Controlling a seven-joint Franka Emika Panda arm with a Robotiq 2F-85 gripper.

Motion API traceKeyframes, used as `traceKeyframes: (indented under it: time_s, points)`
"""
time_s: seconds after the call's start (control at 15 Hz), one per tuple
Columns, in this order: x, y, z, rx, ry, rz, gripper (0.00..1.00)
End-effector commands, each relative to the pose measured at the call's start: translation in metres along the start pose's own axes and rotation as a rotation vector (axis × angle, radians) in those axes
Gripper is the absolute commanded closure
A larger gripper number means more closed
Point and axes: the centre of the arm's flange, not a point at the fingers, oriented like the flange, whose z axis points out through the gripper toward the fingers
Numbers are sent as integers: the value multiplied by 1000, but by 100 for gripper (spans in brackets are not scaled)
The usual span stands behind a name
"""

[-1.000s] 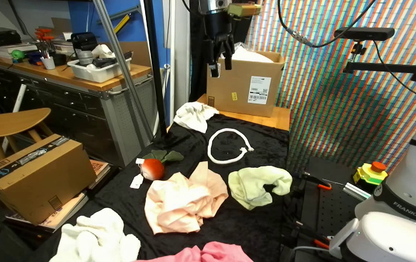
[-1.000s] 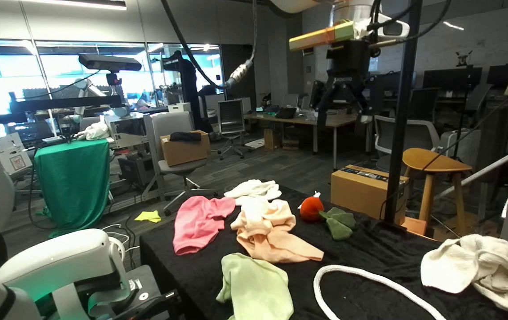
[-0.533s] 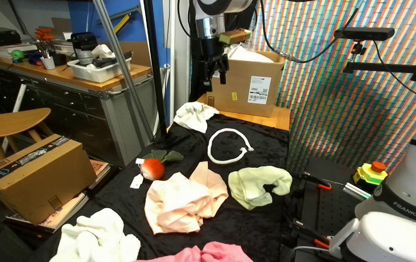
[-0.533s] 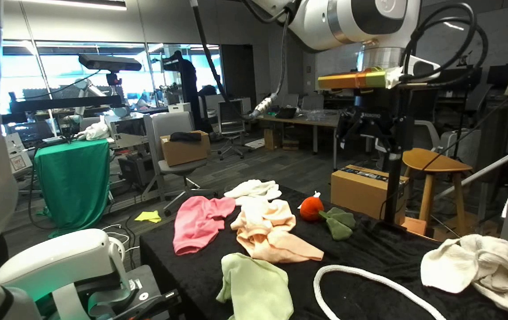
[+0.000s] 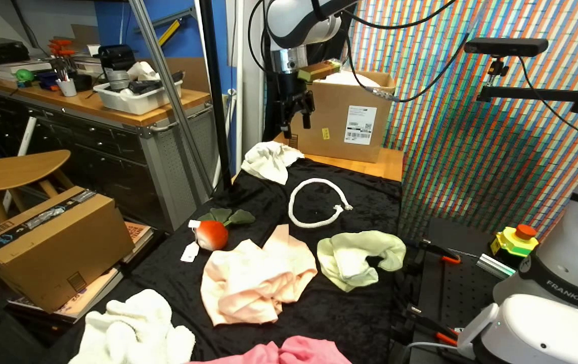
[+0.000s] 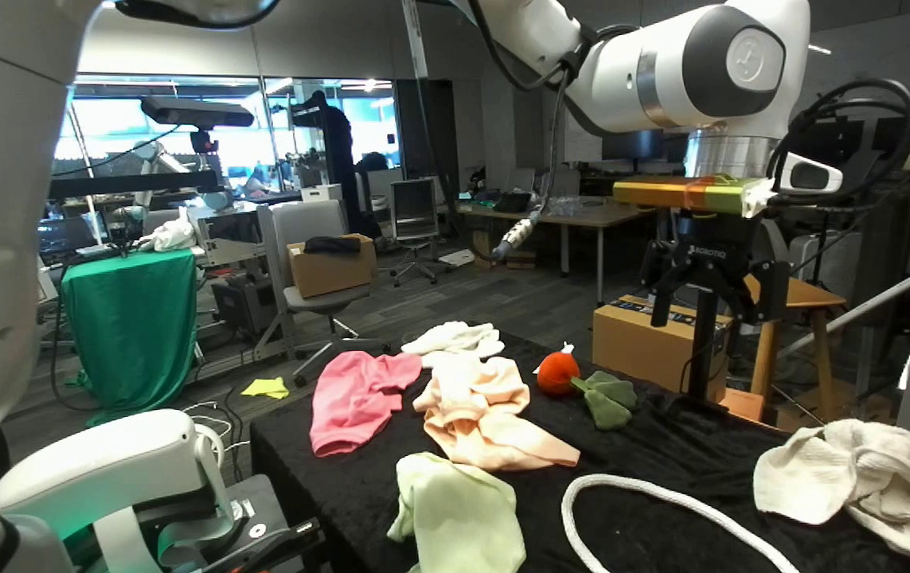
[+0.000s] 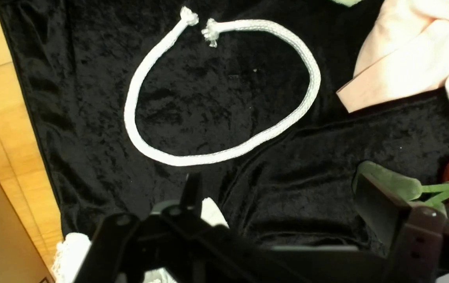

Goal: Pile up the things on the table

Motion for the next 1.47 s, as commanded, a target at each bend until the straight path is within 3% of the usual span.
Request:
traceKeyframes:
  time_s: [0.0,0.93,1.4]
  points:
    - [47,13,-2,17,33,1,0]
    - [114,33,83,14,102,75,0]
    - [145,53,105,-4,146,185,0]
